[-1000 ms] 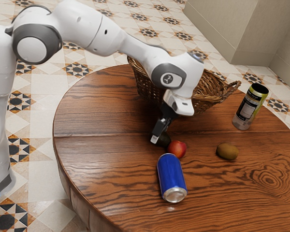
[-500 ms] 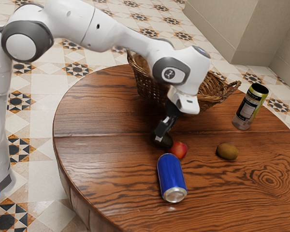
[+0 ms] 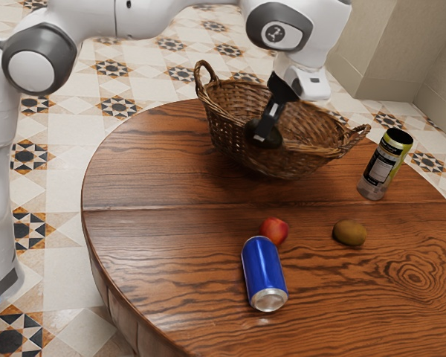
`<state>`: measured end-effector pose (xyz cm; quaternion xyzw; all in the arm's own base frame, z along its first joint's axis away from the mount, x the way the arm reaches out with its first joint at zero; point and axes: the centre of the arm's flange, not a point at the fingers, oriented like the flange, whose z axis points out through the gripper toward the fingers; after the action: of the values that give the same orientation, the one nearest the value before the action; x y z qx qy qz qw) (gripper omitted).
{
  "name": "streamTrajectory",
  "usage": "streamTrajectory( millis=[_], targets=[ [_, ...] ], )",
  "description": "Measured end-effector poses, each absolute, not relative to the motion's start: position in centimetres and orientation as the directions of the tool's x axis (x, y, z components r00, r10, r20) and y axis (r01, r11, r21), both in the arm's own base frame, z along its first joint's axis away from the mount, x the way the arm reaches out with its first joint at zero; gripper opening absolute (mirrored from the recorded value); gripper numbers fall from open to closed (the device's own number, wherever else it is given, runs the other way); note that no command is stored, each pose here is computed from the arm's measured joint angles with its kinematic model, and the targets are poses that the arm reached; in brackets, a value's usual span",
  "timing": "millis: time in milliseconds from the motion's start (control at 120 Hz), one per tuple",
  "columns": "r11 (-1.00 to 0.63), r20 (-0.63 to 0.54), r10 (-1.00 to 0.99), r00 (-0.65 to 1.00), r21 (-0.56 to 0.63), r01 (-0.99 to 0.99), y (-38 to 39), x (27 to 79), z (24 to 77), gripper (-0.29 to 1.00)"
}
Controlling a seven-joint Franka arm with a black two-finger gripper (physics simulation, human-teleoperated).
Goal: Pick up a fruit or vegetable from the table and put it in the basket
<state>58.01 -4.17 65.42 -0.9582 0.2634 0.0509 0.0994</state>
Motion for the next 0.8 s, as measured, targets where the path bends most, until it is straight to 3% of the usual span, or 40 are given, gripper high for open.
streamTrajectory(
  millis=[175, 392, 667, 800],
  targets=[
    [-0.905, -0.184, -0.33, 0.926, -0.217, -0.365, 6.9, 59.7, 65.6, 0.17],
    [-0.938, -0.156, -0.27, 0.95, -0.179, -0.296, 17.4, 62.0, 63.1, 0.19],
    [-0.896, -0.037, -0.39, 0.92, -0.215, -0.389, 18.9, 65.9, 60.4, 0.18],
    [-0.877, -0.003, -0.434, 0.901, -0.23, -0.423, 18.6, 66.7, 60.4, 0.46]
  ],
)
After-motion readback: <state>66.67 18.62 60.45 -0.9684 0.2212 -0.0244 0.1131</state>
